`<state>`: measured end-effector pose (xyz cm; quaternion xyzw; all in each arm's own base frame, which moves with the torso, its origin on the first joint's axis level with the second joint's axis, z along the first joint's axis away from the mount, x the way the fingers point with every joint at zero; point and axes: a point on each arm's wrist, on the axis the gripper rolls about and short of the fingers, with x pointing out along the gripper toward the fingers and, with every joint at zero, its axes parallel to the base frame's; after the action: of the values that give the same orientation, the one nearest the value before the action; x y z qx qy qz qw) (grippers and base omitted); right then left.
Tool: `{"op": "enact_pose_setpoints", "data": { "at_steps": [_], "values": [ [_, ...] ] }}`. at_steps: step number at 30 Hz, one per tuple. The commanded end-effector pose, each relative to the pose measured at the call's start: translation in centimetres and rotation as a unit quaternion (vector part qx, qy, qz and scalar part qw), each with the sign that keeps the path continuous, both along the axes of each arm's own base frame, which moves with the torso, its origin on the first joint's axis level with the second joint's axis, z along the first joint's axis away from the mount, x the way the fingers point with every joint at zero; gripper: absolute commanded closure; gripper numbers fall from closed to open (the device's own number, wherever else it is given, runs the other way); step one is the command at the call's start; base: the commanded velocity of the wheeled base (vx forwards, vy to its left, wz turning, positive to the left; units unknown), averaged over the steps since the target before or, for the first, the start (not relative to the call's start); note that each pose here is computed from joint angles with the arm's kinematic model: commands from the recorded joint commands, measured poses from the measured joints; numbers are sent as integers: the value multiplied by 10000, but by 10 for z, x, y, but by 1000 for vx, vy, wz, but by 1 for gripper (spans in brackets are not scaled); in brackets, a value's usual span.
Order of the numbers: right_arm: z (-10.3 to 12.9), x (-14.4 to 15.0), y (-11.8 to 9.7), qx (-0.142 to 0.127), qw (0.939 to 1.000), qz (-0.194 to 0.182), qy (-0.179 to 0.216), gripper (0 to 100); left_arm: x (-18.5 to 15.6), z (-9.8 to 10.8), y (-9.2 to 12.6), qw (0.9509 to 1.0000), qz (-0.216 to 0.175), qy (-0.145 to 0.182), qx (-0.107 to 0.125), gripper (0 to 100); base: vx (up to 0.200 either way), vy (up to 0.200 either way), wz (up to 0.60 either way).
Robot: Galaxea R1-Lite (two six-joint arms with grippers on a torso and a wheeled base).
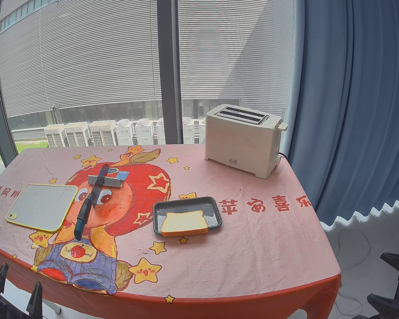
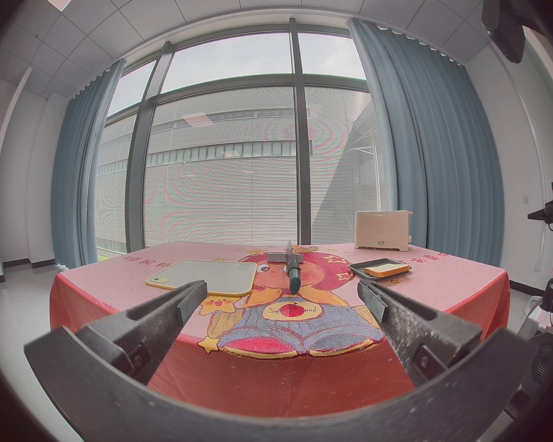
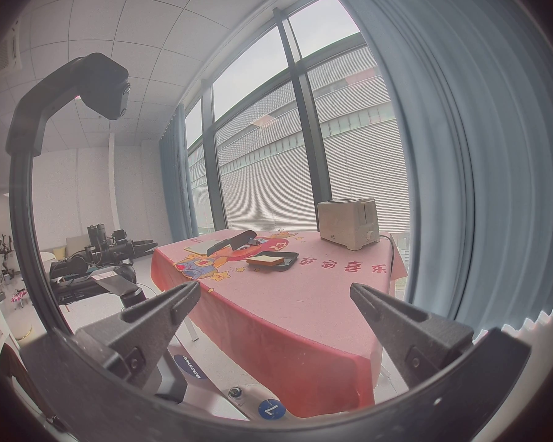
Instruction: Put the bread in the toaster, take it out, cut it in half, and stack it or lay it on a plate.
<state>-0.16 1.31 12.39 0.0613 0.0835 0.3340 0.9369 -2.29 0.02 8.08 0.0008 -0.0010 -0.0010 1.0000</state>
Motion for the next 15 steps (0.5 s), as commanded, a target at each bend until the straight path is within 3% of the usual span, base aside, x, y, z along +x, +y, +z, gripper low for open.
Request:
{"op": "enact_pose_setpoints", "data": {
  "at_steps": [1,10,15],
  "values": [
    [3,4,0,-8,9999,78,123,0,0,-5,0,10000,2,2,-1,0,0,0,0],
    [11,13,1,-131,9993,243,262,0,0,-5,0,10000,2,10,-1,0,0,0,0],
    [11,17,3,-166,9977,514,405,0,0,-5,0,10000,2,10,-1,0,0,0,0]
  ]
}}
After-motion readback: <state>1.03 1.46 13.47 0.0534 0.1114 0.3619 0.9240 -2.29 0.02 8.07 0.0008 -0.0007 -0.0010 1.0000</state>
